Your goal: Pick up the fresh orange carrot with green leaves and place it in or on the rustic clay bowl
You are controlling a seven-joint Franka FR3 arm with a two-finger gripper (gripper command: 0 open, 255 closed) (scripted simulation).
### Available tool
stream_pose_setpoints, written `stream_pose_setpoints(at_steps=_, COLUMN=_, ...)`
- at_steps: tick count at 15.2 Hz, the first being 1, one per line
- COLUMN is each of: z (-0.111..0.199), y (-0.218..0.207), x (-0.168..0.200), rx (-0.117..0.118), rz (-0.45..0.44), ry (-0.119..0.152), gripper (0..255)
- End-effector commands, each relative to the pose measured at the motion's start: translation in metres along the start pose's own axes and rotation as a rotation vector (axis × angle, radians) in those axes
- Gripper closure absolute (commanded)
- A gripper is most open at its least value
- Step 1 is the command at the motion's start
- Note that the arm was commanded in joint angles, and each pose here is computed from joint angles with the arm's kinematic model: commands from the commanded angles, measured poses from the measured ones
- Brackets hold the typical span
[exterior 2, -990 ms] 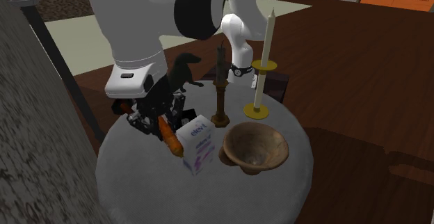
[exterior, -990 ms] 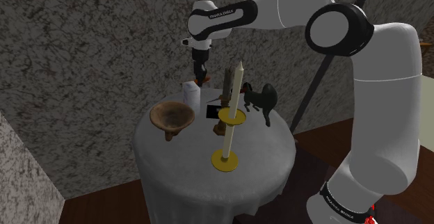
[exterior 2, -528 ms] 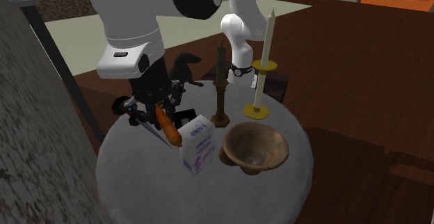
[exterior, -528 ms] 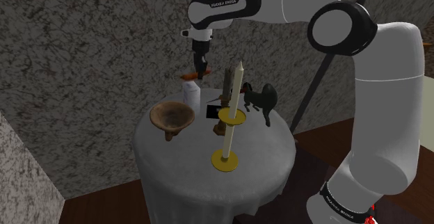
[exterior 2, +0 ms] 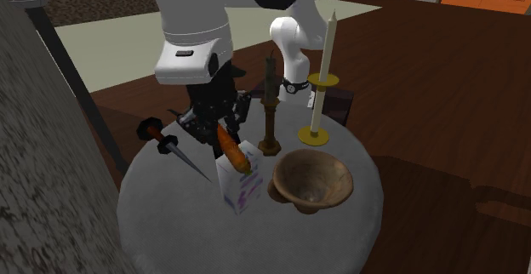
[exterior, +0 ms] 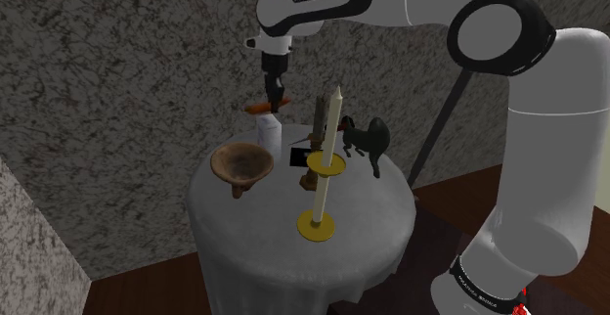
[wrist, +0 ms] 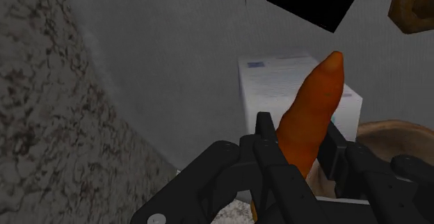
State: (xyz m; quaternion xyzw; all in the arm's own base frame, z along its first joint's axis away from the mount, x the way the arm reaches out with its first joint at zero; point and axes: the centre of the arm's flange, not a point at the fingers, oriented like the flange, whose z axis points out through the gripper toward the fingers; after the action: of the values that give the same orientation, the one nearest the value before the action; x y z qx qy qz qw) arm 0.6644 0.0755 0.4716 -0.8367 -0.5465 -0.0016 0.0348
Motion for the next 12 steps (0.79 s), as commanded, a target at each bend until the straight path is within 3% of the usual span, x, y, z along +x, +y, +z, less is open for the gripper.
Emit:
stream_pose_setpoints(at_steps=1, z=0.002, y=-0.023, x=0.015, rx=0.000, rz=0.001, ry=-0.001, gripper=255)
stream_pose_setpoints(at_steps=12, z=0.018, y=-0.129, x=0.100, rx=0.000, rz=0.001, ry=-0.001, gripper=255)
